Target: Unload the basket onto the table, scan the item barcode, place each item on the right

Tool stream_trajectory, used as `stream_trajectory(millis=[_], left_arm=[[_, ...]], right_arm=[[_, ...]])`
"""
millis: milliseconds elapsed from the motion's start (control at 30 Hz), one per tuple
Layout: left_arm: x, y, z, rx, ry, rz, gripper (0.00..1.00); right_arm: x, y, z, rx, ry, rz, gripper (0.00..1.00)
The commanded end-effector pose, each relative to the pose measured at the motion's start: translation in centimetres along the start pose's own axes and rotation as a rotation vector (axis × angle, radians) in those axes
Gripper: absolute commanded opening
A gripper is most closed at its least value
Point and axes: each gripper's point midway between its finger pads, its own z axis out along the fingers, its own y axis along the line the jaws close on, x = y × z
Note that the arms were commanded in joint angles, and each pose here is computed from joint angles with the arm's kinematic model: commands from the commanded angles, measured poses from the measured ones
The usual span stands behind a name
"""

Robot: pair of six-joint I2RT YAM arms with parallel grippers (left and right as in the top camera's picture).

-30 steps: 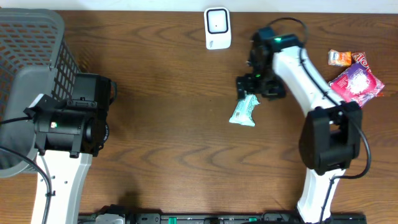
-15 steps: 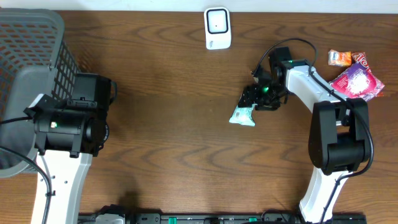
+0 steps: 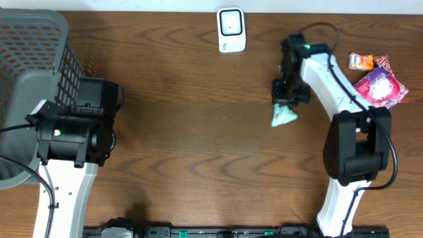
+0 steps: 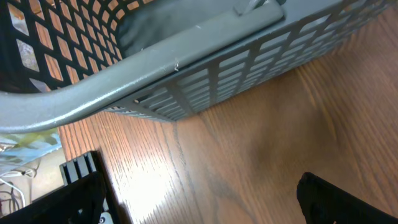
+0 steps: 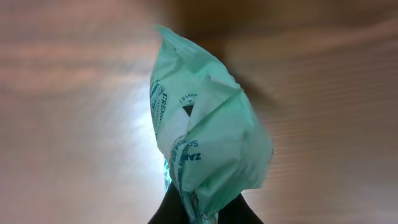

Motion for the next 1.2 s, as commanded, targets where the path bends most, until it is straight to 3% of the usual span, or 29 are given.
stream_trajectory(millis=[0, 200, 433, 533, 633, 700, 867, 1167], left_arm=[[-0.3, 0.3, 0.2, -0.021, -0.017, -0.001, 0.98], [-0.3, 0.3, 0.2, -0.021, -0.017, -0.001, 0.98], [-0.3, 0.3, 0.2, -0.021, -0.017, -0.001, 0.98], [-0.3, 0.3, 0.2, -0.021, -0.017, -0.001, 0.98], [-0.3, 0.3, 0.2, -0.021, -0.017, -0.001, 0.98], [-0.3, 0.3, 0.2, -0.021, -0.017, -0.001, 0.98], [-0.3, 0.3, 0.2, -0.021, -0.017, -0.001, 0.98], [-0.3, 0.3, 0.2, -0.021, -0.017, -0.001, 0.98]], right_arm=[[-2.2, -3.1, -2.9, 0.428, -0.211, 0.033, 0.01], [-1.1, -2.6, -2.6, 0.708, -0.342, 0.012, 0.01], [1.3, 0.9, 2.2, 0.754, -0.296, -0.128, 0.06], [2.4, 3.3, 3.6, 0.713, -0.283, -0.174, 0.16], [3.7, 6.1, 4.6, 0.630, -0.270, -0.204, 0.40], [4.2, 7.8, 4.9, 0.570, -0.260, -0.212, 0.49], [3.8, 11.2, 3.3, 0.416, -0.232, -0.192, 0.50], [1.5, 10.0, -2.9, 0.280, -0.093, -0.290, 0.78]])
